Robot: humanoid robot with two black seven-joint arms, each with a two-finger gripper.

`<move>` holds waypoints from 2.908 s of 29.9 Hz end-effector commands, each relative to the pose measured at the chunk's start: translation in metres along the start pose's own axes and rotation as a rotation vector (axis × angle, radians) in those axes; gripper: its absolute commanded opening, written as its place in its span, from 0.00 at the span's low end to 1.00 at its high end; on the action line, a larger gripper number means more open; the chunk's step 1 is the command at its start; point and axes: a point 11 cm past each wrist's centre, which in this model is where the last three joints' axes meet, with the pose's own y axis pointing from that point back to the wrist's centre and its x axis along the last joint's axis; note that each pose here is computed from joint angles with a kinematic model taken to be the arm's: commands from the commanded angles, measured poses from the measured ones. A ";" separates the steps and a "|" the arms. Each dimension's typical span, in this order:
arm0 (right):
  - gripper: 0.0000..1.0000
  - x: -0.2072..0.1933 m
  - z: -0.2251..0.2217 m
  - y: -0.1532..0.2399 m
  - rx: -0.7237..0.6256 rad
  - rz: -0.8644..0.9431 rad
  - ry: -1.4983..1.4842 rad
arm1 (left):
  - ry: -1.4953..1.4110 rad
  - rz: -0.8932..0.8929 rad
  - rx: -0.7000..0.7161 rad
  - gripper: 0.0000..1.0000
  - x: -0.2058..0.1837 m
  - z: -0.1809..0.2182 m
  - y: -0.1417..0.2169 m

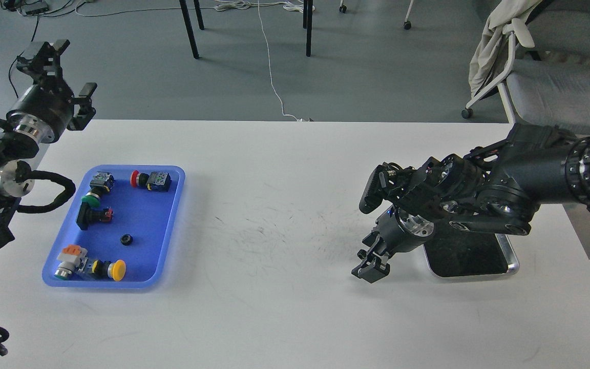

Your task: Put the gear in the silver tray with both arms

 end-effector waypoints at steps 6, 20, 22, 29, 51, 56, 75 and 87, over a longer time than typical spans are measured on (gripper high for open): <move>0.62 0.001 0.006 -0.003 -0.021 -0.023 -0.004 | 0.000 0.004 0.005 0.97 0.002 -0.003 0.002; 0.39 0.005 0.004 -0.009 -0.022 -0.026 0.010 | -0.003 0.018 0.011 0.97 0.007 -0.006 0.005; 0.38 0.006 0.004 -0.009 -0.022 -0.025 0.012 | -0.003 0.018 0.011 0.97 0.007 -0.006 0.005; 0.25 0.006 0.006 -0.008 -0.029 -0.031 0.023 | -0.003 0.018 0.011 0.97 0.007 -0.006 0.005; 0.01 0.004 0.039 0.033 -0.117 0.026 -0.038 | -0.010 0.017 0.020 0.97 0.006 -0.009 0.005; 0.01 -0.009 0.064 0.067 -0.169 0.125 -0.140 | -0.008 0.018 0.031 0.97 0.007 -0.014 0.008; 0.01 -0.090 0.099 0.112 -0.222 0.423 -0.508 | 0.100 -0.054 0.105 0.98 -0.009 -0.030 0.009; 0.01 -0.121 0.101 0.104 -0.185 0.610 -0.743 | 0.113 -0.065 0.132 0.98 -0.017 -0.035 0.005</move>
